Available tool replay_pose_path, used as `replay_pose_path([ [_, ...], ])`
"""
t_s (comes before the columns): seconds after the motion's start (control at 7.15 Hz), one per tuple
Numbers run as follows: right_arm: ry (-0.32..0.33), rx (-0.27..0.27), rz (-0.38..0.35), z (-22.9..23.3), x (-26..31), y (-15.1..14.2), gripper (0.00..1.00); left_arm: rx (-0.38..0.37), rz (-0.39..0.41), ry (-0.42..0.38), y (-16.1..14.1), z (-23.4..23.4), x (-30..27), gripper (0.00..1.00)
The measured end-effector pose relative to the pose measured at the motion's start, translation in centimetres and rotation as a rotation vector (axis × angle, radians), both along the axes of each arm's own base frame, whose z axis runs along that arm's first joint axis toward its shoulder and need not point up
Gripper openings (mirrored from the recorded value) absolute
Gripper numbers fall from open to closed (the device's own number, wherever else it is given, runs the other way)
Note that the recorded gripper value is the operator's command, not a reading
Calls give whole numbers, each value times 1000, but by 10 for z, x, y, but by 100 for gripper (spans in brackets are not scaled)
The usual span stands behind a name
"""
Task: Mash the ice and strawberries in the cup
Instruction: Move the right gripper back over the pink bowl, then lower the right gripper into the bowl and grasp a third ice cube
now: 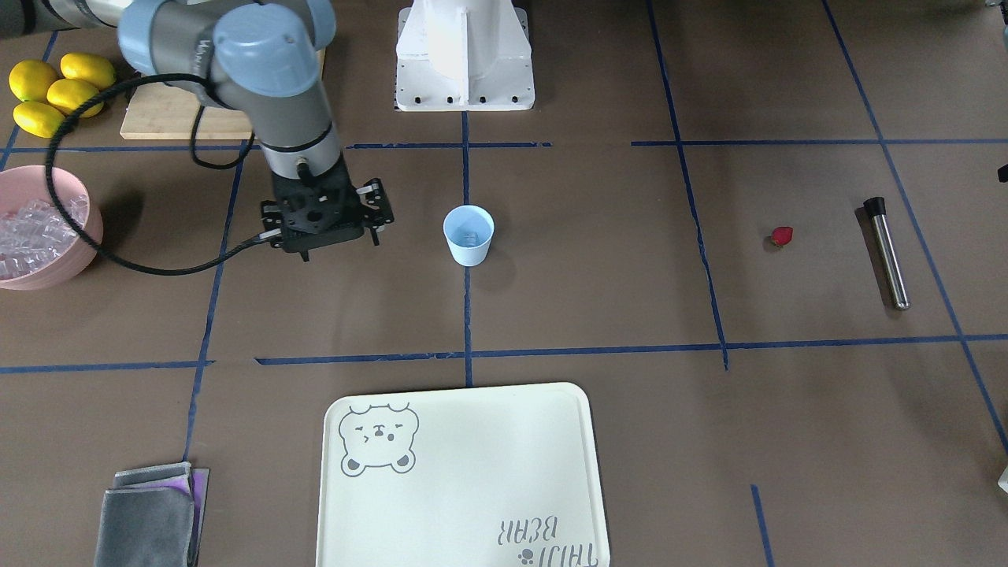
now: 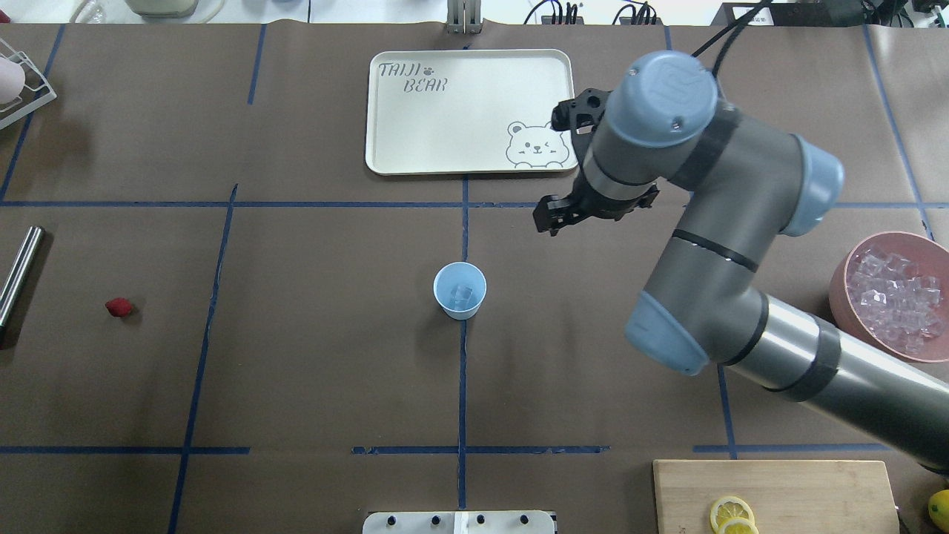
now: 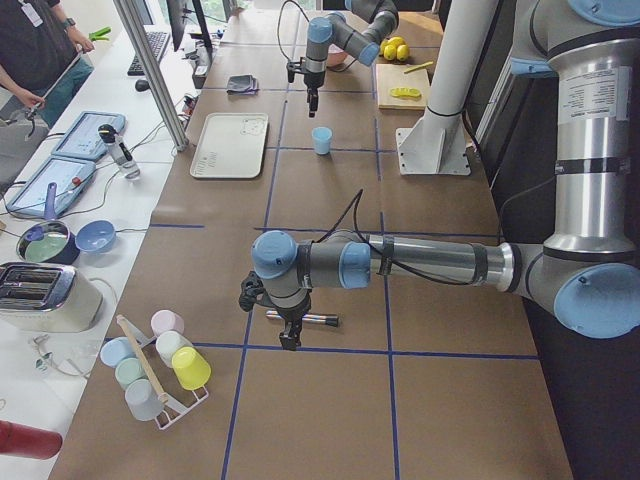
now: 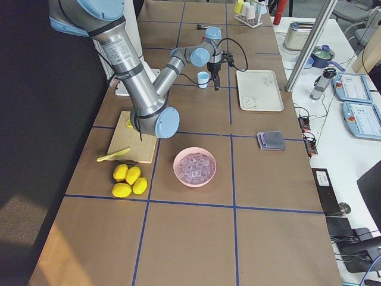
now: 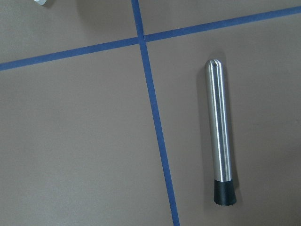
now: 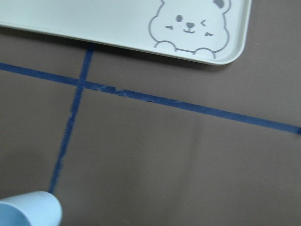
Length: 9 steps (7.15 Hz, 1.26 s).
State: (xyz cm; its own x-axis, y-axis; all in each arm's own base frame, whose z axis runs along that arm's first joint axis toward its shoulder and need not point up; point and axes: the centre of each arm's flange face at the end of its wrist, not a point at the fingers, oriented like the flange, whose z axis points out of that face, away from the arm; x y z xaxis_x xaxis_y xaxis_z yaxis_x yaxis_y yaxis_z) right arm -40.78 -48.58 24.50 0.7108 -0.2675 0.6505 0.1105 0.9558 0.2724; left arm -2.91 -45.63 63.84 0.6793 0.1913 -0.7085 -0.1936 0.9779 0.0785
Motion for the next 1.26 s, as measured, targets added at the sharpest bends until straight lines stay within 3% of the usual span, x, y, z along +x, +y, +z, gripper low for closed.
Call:
replay_pose_path([
  [0.7,44,94,-208,165,207,-19,97,-2,-1,0,0,0,0,100],
  [0.98,25,111,-235,240,266,12,97,-2,0,0,1,0,0,100],
  [1.26,34,102,-240,296,290,48,96,-1,0,0,1,0,0,100],
])
